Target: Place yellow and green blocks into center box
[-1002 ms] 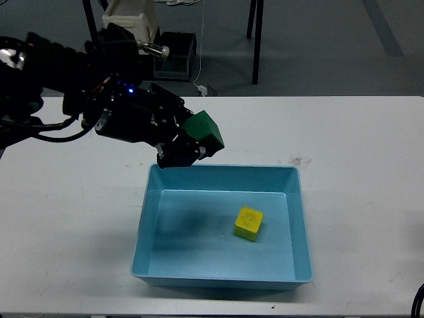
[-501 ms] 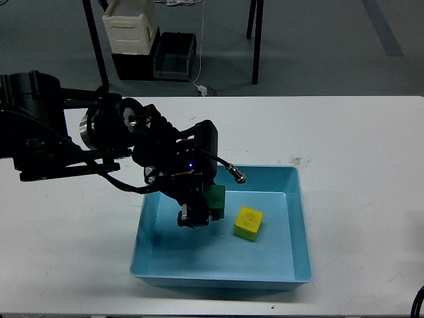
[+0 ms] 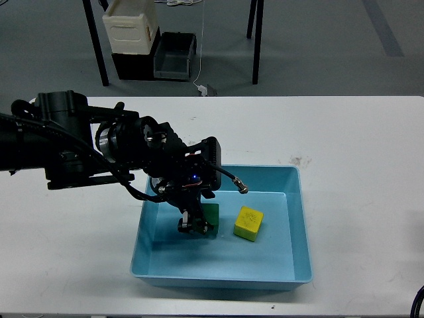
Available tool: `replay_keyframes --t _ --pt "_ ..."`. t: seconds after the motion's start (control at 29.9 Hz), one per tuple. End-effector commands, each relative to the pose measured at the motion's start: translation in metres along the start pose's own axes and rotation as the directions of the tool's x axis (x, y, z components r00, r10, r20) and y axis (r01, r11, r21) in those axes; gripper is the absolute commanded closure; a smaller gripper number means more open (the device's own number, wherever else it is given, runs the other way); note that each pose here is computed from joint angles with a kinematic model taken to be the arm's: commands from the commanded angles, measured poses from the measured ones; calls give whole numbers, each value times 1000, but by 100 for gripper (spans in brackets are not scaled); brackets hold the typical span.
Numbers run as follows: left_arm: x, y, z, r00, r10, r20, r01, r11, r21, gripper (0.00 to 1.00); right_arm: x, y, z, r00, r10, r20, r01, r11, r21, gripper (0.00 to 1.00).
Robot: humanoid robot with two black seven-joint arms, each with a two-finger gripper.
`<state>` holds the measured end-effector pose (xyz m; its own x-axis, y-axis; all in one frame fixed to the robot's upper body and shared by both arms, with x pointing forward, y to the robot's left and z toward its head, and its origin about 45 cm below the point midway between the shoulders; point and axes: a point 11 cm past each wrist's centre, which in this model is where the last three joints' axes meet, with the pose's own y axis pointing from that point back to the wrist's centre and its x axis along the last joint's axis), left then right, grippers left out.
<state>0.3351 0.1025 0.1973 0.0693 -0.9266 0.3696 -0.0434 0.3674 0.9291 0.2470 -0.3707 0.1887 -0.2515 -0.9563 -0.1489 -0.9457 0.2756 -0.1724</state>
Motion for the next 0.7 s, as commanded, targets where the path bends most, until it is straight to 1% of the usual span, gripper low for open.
replay_keyframes --t 0.0,0.07,0.13,0.23,0.3,0.33,0.4,0.5,0.53,0.57,0.67 --pt "0 -5 4 998 28 -50 -30 999 -28 0 -2 0 -2 1000 -7 5 7 1000 7 1" --pt "-1 -6 5 994 53 -93 -57 997 -43 0 -2 0 -2 1000 -6 6 6 1000 7 1" --pt "9 0 3 984 108 -140 -116 992 -49 0 -3 -1 -3 1000 -7 7 7 1000 10 1" --pt "32 25 -6 927 259 -271 -282 958 -51 0 -3 -1 -4 1000 -9 8 9 1000 14 0" --pt "43 48 -15 830 376 -412 -430 902 -43 0 -7 -2 -4 1000 -20 14 20 1000 15 0" --pt "48 60 -18 759 431 -489 -512 858 -39 0 -10 -3 -5 999 -29 18 29 999 19 0" --pt "58 78 -23 625 498 -602 -639 769 -27 0 -15 -5 -8 999 -45 25 44 999 30 0" --pt "56 101 -33 420 537 -732 -771 636 24 0 -22 -8 -12 997 -63 34 61 997 44 0" --pt "53 108 -38 337 538 -773 -811 583 53 0 -24 -10 -14 997 -69 38 67 996 52 0" --pt "48 114 -42 230 524 -820 -855 511 86 0 -26 -12 -17 996 -76 41 73 995 60 0" --pt "26 123 -49 -62 429 -901 -929 305 209 0 -36 -20 -26 991 -114 65 108 990 93 0"
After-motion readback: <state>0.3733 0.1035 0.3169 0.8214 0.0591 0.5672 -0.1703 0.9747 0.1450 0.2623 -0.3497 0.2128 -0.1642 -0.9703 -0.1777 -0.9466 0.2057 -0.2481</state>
